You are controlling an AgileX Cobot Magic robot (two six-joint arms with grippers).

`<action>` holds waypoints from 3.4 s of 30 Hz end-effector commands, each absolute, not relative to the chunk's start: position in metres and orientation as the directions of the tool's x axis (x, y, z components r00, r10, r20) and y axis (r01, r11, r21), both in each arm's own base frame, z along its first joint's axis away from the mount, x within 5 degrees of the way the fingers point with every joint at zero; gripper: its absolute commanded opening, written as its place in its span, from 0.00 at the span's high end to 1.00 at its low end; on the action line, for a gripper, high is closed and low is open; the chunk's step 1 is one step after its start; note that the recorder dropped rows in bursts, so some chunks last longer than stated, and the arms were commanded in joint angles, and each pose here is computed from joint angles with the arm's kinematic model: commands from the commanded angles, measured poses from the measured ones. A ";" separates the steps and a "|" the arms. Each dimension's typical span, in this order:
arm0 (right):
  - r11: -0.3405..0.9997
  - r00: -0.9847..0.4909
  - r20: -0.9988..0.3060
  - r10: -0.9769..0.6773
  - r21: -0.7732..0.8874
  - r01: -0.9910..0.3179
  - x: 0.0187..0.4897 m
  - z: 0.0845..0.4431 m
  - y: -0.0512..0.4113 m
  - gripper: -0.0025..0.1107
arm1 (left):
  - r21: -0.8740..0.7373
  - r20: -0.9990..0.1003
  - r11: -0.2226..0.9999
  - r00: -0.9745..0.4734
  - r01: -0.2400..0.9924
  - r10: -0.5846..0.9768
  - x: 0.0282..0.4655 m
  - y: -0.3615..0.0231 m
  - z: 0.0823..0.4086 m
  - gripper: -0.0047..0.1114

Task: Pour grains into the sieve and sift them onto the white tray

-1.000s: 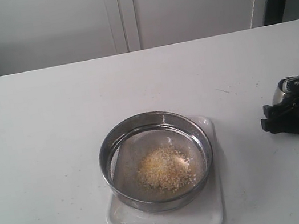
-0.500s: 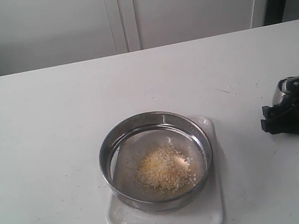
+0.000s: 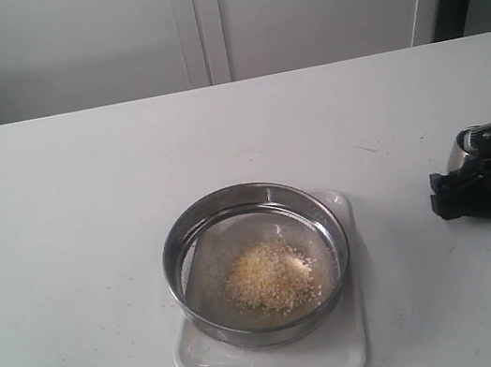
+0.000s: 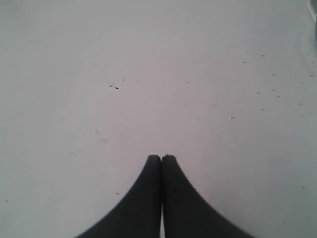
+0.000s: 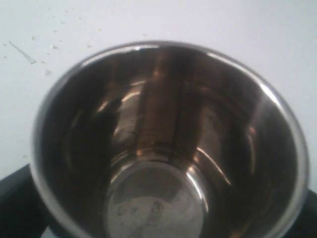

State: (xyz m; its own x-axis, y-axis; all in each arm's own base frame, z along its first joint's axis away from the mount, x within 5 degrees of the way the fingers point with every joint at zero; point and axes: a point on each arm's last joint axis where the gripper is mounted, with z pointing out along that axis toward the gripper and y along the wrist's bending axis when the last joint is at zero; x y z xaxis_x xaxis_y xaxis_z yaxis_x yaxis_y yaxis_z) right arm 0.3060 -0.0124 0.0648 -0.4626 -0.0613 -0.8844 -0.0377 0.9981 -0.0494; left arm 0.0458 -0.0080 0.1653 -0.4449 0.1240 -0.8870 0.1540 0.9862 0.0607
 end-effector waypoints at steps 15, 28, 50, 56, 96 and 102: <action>0.997 -0.458 -0.886 -0.077 -0.067 -0.038 0.306 0.080 -0.015 0.14 | 0.047 -0.890 0.987 -0.442 0.154 0.111 0.046 -0.008 0.164 0.96; 0.997 -0.336 -0.938 -0.083 -0.080 -0.023 0.308 0.123 -0.016 0.14 | 0.047 -0.890 0.987 -0.442 0.154 0.111 0.046 -0.008 0.164 0.96; 0.998 -0.185 -0.980 -0.068 -0.068 -0.005 0.292 0.204 -0.015 0.36 | 0.047 -0.890 0.987 -0.442 0.154 0.111 0.046 -0.008 0.164 0.96; 0.998 -0.269 -0.961 0.067 0.059 0.038 0.278 0.218 -0.015 0.75 | 0.047 -0.890 0.987 -0.442 0.154 0.111 0.046 -0.008 0.164 0.96; 0.995 -0.734 -0.673 0.093 0.080 0.052 0.127 0.273 0.001 0.98 | 0.047 -0.890 0.987 -0.442 0.154 0.111 0.046 -0.008 0.164 0.96; 0.996 -0.775 -0.625 0.088 0.076 0.051 0.113 0.271 0.001 0.98 | 0.047 -0.890 0.987 -0.442 0.154 0.111 0.046 -0.008 0.164 0.96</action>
State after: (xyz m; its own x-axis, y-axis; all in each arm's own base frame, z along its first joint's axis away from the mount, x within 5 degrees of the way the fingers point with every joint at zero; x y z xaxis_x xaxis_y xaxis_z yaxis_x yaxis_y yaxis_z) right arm 0.1194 0.0010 0.2711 -0.7587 0.0995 -0.6438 0.0604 0.9948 0.0826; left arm 0.0458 -0.0080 0.1653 -0.4449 0.1240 -0.8870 0.1540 0.9862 0.0607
